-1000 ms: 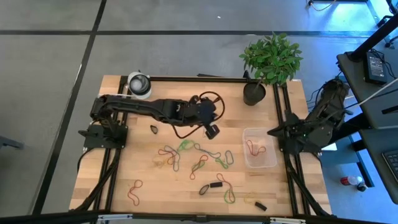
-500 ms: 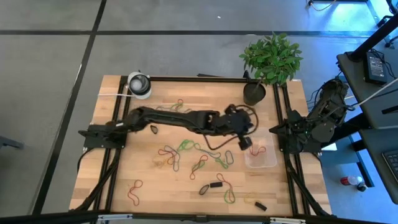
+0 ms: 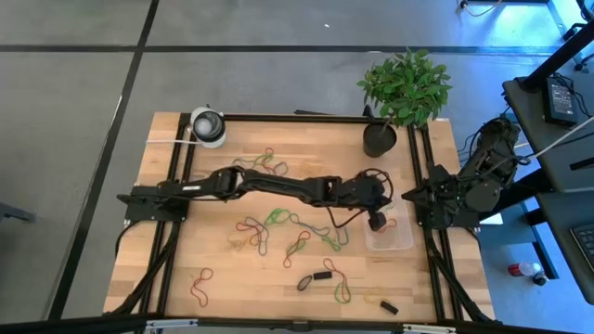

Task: Pick and place rubber bands into bin
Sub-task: Put the blue rubber band into the transparent bin, then put the black rubber band into the transparent bin

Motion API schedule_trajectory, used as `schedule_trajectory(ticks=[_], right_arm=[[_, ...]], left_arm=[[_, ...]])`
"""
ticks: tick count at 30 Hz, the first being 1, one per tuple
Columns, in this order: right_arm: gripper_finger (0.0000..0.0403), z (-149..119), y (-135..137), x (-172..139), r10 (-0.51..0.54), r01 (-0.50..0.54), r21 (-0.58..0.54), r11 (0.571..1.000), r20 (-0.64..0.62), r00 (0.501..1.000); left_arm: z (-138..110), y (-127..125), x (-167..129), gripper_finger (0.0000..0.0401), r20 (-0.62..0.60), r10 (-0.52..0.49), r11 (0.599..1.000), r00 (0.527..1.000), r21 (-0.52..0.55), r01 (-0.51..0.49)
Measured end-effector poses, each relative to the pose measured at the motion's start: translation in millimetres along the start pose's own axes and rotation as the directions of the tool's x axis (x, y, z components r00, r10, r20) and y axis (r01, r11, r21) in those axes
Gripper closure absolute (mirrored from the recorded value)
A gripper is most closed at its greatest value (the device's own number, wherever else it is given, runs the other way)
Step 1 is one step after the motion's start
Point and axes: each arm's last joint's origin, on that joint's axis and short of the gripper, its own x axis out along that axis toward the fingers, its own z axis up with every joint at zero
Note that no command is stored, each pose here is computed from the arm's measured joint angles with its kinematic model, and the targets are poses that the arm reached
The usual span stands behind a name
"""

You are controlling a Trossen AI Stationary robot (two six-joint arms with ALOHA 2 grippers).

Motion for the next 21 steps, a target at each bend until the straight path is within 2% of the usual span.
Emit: schedule_trajectory(ticks=[5, 13, 17, 21], right_arm=[[0.0396, -1, 1, 0, 0.025, -0.025, 0.001, 1.000, -0.030, 0.999], [0.0396, -1, 1, 0, 0.026, -0.026, -0.001, 1.000, -0.032, 0.999], [0.0396, -1, 1, 0, 0.026, -0.026, -0.001, 1.000, -0.032, 0.999], [0.0396, -1, 1, 0, 0.026, -0.026, 0.001, 1.000, -0.032, 0.999]], left_arm=[[-16, 8, 11, 0.0338, -0.077, -0.093, 0.993, 0.993, -0.079, 0.087], [-14, 7, 9, 0.0235, -0.091, -0.094, 0.995, 0.991, -0.037, 0.090], [11, 4, -10, 0.0227, -0.110, -0.037, 0.999, 0.993, -0.004, 0.036], [43, 3, -46, 0.0256, -0.159, 0.023, 0.998, 0.987, -0.059, -0.033]])
